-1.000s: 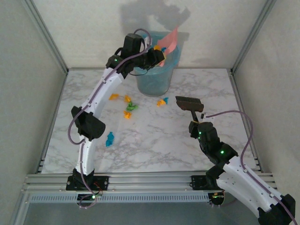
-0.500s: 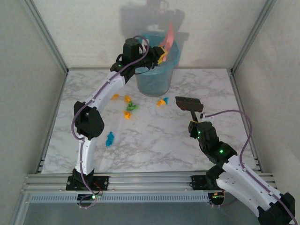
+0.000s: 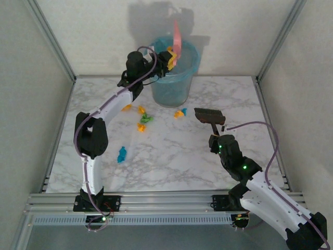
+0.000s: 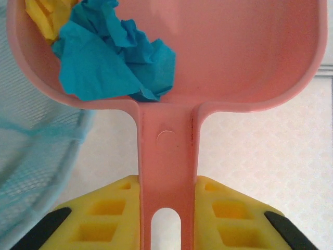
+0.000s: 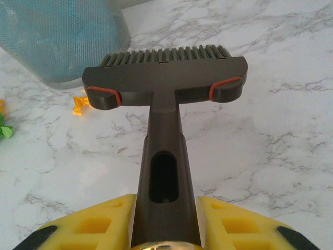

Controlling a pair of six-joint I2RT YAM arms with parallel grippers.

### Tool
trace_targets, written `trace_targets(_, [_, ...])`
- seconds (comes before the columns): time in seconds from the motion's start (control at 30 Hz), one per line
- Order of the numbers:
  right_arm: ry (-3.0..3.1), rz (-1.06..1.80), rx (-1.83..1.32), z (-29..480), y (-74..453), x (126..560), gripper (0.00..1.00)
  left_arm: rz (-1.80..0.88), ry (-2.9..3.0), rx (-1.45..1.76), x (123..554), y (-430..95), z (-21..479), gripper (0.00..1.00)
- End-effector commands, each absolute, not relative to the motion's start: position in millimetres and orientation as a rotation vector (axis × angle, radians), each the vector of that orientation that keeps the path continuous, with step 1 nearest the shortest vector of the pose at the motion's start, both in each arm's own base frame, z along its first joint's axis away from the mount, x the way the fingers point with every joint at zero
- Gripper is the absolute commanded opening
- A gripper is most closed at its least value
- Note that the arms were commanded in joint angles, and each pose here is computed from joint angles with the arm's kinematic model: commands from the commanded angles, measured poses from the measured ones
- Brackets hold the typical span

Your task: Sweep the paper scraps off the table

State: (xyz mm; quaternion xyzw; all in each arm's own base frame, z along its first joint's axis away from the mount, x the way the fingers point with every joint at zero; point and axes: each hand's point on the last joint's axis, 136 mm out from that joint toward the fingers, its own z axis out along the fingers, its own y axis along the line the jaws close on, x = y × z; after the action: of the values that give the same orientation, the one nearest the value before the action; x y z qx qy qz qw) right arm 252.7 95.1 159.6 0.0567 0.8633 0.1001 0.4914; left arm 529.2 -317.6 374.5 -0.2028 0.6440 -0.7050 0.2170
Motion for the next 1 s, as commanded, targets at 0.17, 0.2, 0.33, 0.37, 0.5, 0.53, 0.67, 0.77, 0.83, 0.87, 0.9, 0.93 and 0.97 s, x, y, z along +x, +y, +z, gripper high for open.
trace_targets(0.17, [2.045, 0.258, 0.135, 171, 99, 259, 0.00, -2.089, 1.578, -0.451, 507, -307, 430, 0.00])
trace_targets(0.2, [2.043, 0.260, 0.136, 171, 99, 259, 0.00, -2.089, 1.576, -0.460, 508, -306, 428, 0.00])
trace_targets(0.33, [2.043, 0.261, 0.136, 171, 99, 259, 0.00, -2.089, 1.567, -0.466, 506, -305, 423, 0.00])
trace_targets(0.37, [2.045, 0.257, 0.136, 171, 99, 259, 0.00, -2.078, 1.575, -0.465, 506, -305, 422, 0.00])
trace_targets(0.5, [2.043, 0.254, 0.138, 171, 98, 259, 0.00, -2.043, 1.601, -0.417, 498, -309, 429, 0.00])
trace_targets(0.53, [2.043, 0.250, 0.141, 171, 97, 259, 0.00, -2.024, 1.612, -0.389, 493, -311, 433, 0.00])
trace_targets(0.67, [2.047, 0.230, 0.153, 170, 95, 260, 0.00, -1.922, 1.661, -0.295, 472, -317, 455, 0.00])
trace_targets(0.77, [2.057, 0.214, 0.159, 167, 93, 260, 0.00, -1.857, 1.677, -0.230, 451, -320, 471, 0.00])
trace_targets(0.83, [2.061, 0.202, 0.171, 166, 92, 261, 0.00, -1.788, 1.713, -0.172, 434, -324, 478, 0.00])
trace_targets(0.87, [2.065, 0.195, 0.175, 165, 91, 261, 0.00, -1.755, 1.729, -0.149, 427, -326, 480, 0.00])
trace_targets(0.9, [2.070, 0.190, 0.179, 163, 91, 262, 0.00, -1.722, 1.741, -0.122, 418, -329, 483, 0.00])
trace_targets(0.93, [2.074, 0.185, 0.185, 162, 91, 262, 0.00, -1.692, 1.754, -0.088, 408, -332, 485, 0.00])
trace_targets(0.97, [2.080, 0.178, 0.189, 161, 90, 263, 0.00, -1.671, 1.769, -0.052, 398, -336, 488, 0.00])
